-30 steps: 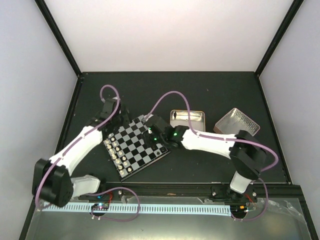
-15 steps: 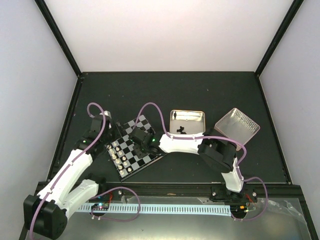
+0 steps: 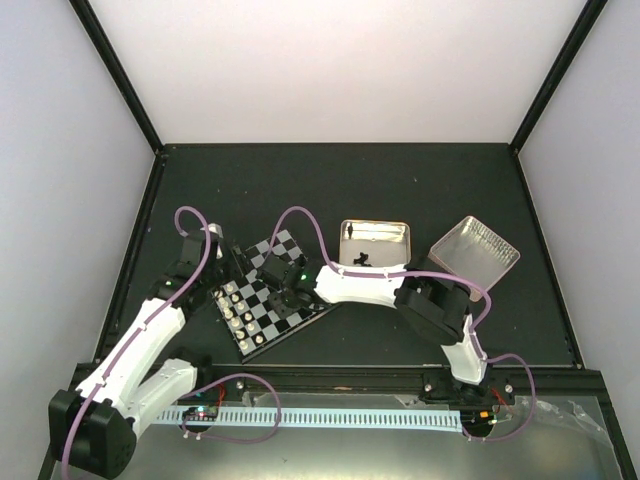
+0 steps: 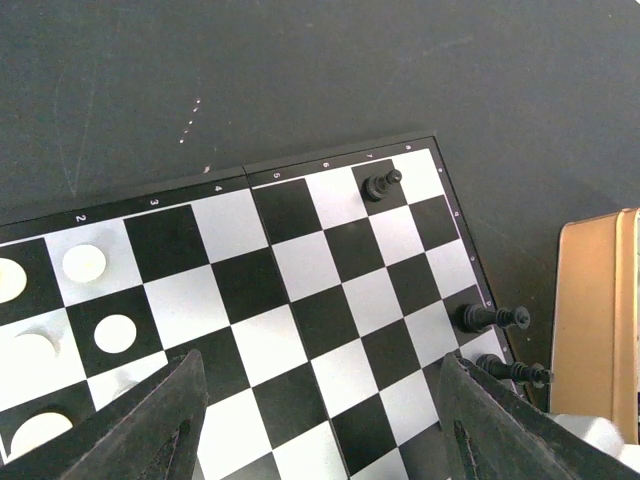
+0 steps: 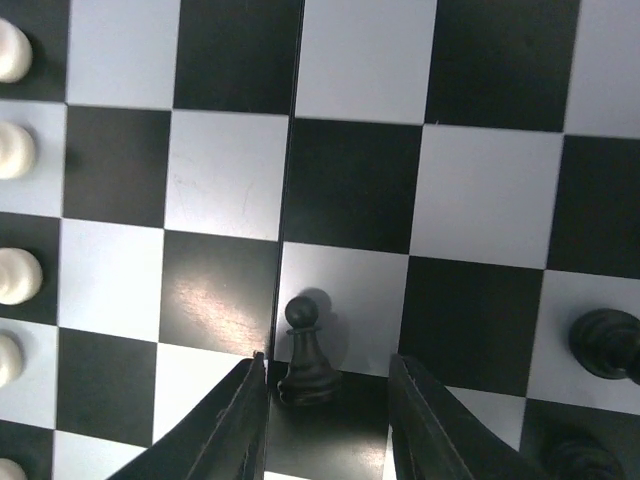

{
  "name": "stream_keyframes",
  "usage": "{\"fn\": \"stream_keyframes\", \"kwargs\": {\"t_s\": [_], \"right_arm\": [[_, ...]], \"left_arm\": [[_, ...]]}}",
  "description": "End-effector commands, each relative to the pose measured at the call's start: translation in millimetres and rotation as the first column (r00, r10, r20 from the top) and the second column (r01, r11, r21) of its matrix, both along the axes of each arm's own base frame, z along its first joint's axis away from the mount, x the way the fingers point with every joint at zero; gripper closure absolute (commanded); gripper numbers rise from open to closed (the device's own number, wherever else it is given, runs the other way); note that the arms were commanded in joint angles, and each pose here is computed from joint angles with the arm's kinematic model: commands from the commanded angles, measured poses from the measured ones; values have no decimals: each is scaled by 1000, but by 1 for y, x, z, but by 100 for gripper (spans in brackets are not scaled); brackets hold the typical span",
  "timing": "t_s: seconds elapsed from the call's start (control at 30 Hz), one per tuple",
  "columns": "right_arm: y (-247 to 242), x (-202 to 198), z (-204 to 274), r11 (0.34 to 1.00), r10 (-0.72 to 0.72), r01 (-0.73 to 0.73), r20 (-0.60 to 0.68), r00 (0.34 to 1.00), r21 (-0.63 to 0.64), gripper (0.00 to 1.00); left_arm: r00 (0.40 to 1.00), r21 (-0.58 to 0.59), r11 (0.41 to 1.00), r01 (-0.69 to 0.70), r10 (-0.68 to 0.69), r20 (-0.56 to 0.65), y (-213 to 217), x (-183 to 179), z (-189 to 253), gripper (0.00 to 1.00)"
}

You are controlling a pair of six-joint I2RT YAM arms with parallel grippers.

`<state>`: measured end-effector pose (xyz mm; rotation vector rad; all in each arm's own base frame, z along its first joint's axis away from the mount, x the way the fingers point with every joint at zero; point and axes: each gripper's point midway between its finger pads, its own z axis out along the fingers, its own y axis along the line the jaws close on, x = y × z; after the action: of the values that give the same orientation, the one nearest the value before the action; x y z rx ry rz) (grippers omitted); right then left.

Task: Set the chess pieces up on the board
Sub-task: Pick up the chess piece from the chessboard.

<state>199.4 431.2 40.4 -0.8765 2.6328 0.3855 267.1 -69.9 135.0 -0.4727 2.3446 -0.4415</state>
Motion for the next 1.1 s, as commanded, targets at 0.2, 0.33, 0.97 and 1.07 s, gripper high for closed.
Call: {"fn": "stream_keyframes", "kwargs": {"t_s": [0.2, 0.33, 0.97, 1.07], "right_arm": [[6, -9, -19, 997, 56, -57, -34, 998, -47, 74], [5, -8, -20, 998, 44, -45, -31, 999, -44, 84], [-6, -17, -26, 994, 47, -52, -57, 997, -96, 81], [-6, -16, -26, 994, 43, -48, -48, 998, -97, 83]], "left_arm": [[1000, 0, 1000, 12, -12, 2, 2, -4, 3, 35], [1000, 12, 1000, 0, 0, 9, 7, -5, 8, 34], [1000, -36, 999, 14, -13, 22, 4, -13, 14, 33], [1000, -47, 999, 11, -10, 26, 3, -14, 18, 33]]}}
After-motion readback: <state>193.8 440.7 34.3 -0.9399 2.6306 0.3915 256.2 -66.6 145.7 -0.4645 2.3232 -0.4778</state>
